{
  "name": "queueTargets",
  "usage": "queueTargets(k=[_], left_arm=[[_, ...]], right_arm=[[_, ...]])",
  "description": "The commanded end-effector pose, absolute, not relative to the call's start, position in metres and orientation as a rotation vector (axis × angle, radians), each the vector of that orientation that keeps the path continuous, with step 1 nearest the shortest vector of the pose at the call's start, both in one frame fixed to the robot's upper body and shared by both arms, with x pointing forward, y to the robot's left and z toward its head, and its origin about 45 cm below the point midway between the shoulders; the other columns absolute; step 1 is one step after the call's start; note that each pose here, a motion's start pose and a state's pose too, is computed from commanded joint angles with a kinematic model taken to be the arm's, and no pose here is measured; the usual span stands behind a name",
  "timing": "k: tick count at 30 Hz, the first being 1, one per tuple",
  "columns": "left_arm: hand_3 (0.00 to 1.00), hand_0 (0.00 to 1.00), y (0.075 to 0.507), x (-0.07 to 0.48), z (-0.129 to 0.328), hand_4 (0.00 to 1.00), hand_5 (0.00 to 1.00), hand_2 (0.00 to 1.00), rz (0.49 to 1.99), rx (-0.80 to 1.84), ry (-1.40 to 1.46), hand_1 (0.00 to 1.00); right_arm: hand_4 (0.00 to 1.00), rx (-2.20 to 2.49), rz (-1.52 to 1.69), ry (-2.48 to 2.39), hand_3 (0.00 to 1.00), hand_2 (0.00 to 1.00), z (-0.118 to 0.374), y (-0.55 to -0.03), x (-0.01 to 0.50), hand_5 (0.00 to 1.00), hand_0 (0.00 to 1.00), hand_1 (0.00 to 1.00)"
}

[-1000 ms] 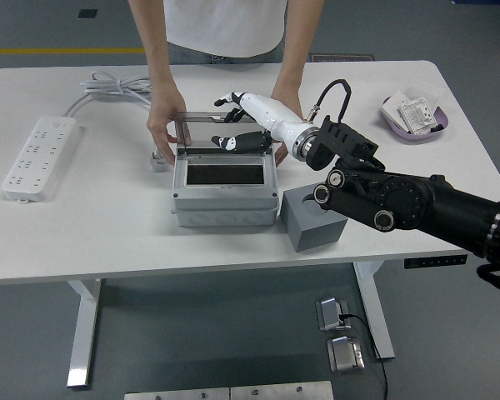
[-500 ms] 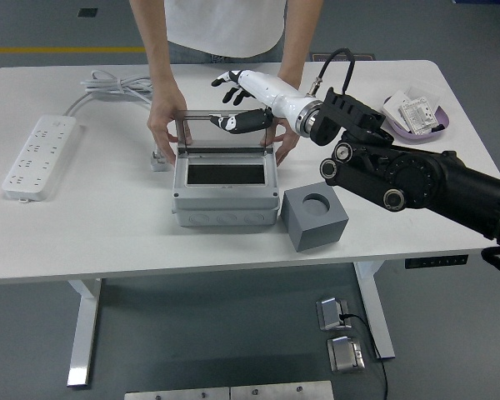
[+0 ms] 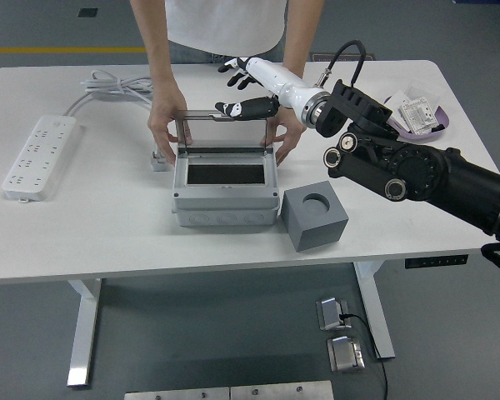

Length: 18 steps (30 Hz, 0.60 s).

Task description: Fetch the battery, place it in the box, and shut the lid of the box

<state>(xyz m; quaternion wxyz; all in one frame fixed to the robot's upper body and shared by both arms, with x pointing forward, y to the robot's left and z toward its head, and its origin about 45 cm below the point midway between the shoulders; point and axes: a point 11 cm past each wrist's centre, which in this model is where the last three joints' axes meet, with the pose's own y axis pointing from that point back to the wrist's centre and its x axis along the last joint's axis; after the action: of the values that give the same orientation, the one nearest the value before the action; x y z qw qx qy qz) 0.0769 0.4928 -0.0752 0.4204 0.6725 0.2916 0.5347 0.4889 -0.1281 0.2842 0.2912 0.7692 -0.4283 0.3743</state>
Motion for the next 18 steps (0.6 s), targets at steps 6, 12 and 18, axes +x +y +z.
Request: queueTargets(k=[6,12,18], left_arm=[[0.53,0.644,0.494,0.08,-0.074,0.378,0.002,0.558,1.345,1.683,0.727,0.664],[0.529,0.644,0.494,0.083,-0.073,0.37,0.002,0.558,1.35,1.679,0.725,0.661],[0.53,0.642,0.494,0.084,-0.073,0.364,0.002,0.558,1.354,1.676,0.723,0.659]], right_arm=[[0.791,2.031,0.93,-1.186,0.868,0.762,0.275,-0.142,0.497,0.428,0.828,0.727],[0.822,2.029,0.86,-1.201,0.877,0.769,0.253,-0.149,0.495,0.49,0.841,0.735],[0.912,2.036,0.847,-1.188,0.892,0.817,0.243,-0.148,0.49,0.688,0.864,0.765]])
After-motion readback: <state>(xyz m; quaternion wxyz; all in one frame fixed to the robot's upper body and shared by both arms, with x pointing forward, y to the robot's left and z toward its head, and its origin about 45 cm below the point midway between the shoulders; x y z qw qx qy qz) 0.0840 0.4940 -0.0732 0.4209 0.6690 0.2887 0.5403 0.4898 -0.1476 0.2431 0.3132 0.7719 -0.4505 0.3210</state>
